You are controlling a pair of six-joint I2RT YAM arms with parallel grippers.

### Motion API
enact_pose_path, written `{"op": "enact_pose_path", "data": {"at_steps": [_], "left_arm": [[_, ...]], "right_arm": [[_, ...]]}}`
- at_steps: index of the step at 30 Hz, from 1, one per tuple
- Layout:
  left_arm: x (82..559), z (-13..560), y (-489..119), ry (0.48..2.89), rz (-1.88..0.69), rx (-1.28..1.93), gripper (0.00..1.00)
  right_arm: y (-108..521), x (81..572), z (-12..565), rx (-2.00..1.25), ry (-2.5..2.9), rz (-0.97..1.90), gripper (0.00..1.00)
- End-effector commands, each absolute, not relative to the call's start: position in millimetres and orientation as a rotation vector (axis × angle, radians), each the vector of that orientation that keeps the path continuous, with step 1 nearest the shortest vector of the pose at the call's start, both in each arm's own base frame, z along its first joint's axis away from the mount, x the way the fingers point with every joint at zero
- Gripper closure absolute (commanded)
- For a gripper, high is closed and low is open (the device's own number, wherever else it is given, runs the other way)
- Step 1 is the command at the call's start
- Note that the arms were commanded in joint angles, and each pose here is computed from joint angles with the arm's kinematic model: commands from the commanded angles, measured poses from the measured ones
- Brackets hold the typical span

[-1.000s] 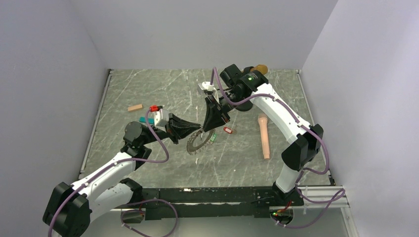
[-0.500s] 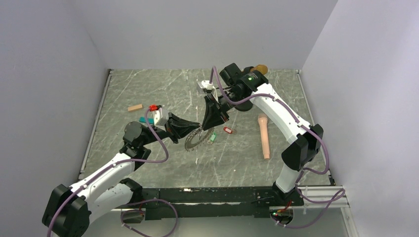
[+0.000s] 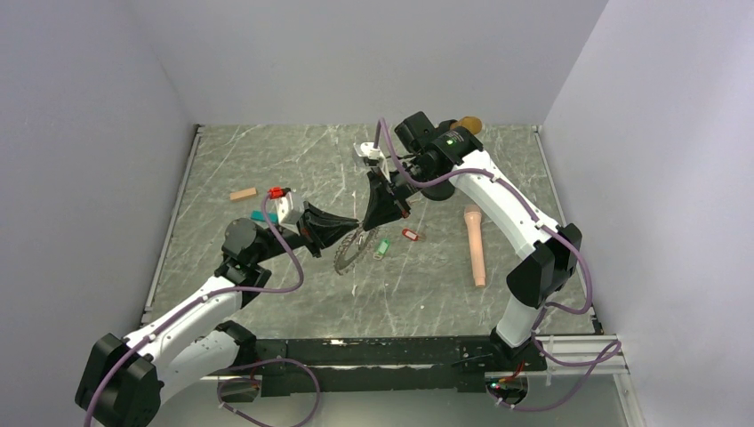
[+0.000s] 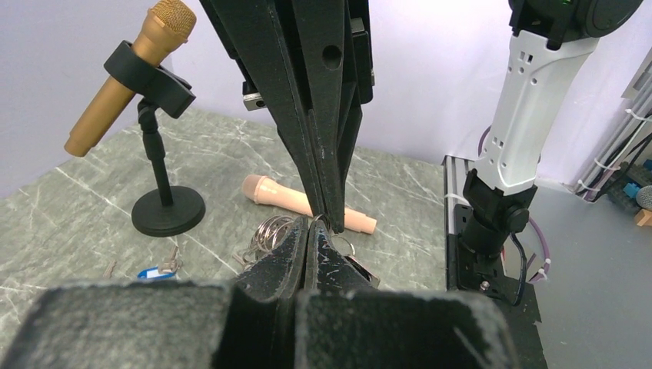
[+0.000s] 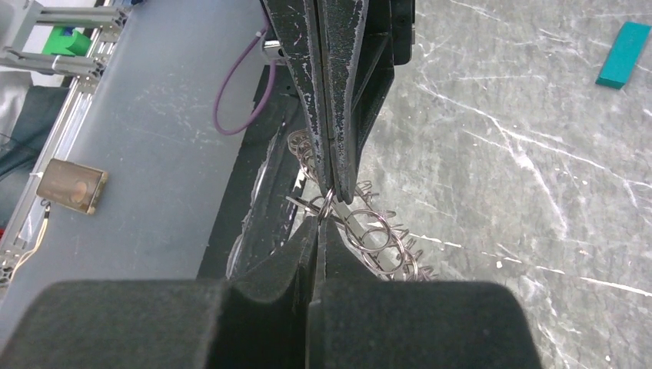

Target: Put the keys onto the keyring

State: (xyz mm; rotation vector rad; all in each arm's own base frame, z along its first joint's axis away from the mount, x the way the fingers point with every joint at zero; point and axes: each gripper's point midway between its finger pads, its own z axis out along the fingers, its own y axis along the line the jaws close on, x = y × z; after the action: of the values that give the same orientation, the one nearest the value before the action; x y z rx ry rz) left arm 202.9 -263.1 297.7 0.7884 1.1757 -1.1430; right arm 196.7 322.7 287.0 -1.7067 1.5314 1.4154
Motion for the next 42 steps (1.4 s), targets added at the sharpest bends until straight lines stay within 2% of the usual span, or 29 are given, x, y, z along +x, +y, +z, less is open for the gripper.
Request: {"op": "enact_pose_path", "data": {"at_steps": [1, 10, 14, 19, 25, 32, 42], "left_arm": [[204, 320, -258, 1.099, -1.099, 0.777, 1.00], [202, 322, -260, 1.108, -1.095, 0.814, 1.00], [198, 319, -262, 1.126, -1.095, 0.874, 0.90], [195, 319, -262, 1.158, -1.038, 0.975, 0.73], [196, 319, -257, 1.200, -0.942, 1.091, 0.78], [193, 315, -249, 1.199, -0.833, 1.213, 0.68], [190, 318, -243, 1.089, -0.661, 1.406, 0.64]], "right_arm": [[327, 199, 290, -1.692, 1.516, 1.427, 1.00], [327, 200, 289, -1.692, 1.523, 1.415, 1.00], [326, 199, 288, -1.698, 1.518, 1.415, 1.00], [326, 195, 285, -1.715, 1.517, 1.417, 1.00], [329, 192, 283, -1.733, 1.517, 1.424, 1.00], [329, 192, 281, -1.734, 1.524, 1.423, 1.00], [331, 190, 280, -1.749, 1.518, 1.433, 1.00]]}}
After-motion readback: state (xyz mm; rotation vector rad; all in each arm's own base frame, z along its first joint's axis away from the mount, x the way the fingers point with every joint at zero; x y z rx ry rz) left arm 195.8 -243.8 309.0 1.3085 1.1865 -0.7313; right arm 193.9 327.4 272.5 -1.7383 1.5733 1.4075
